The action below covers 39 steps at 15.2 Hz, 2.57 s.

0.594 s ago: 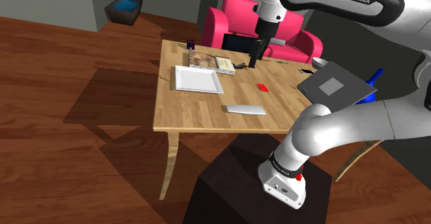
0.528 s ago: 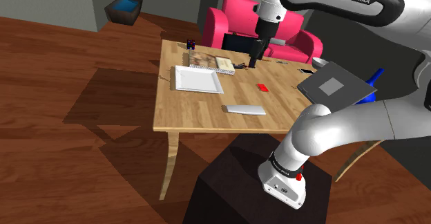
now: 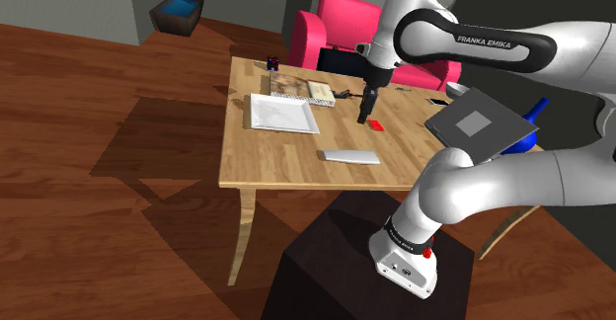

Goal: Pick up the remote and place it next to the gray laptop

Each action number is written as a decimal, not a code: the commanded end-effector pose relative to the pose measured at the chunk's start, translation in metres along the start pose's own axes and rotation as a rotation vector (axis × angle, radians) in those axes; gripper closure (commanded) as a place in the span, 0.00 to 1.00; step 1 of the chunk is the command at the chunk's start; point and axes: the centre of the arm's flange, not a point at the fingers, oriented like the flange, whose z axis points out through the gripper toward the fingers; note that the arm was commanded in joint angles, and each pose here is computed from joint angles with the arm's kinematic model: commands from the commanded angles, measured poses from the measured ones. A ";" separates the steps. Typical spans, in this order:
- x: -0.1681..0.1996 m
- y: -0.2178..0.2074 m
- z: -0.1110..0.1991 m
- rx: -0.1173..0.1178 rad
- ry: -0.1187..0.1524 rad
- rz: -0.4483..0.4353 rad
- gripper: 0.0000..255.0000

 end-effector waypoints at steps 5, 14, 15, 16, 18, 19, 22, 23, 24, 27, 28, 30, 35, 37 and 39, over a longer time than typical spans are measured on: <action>-0.016 0.014 0.079 0.010 0.026 -0.251 0.00; -0.023 0.028 0.163 0.019 0.046 -0.449 0.00; -0.023 0.028 0.168 0.019 0.046 -0.449 0.00; -0.023 0.027 0.174 0.019 0.046 -0.449 0.00; -0.023 0.027 0.182 0.019 0.046 -0.449 0.00; -0.023 0.027 0.182 0.019 0.046 -0.449 0.00; -0.023 0.027 0.182 0.019 0.046 -0.449 0.00; -0.023 0.027 0.182 0.019 0.046 -0.449 0.00; -0.023 0.027 0.182 0.019 0.046 -0.449 0.00; -0.023 0.027 0.182 0.019 0.046 -0.449 1.00; -0.023 0.027 0.182 0.019 0.046 -0.449 1.00; -0.023 0.027 0.182 0.019 0.046 -0.449 1.00; -0.023 0.027 0.182 0.019 0.046 -0.449 1.00; -0.023 0.027 0.177 0.019 0.046 -0.449 1.00; -0.023 0.028 0.166 0.019 0.046 -0.449 1.00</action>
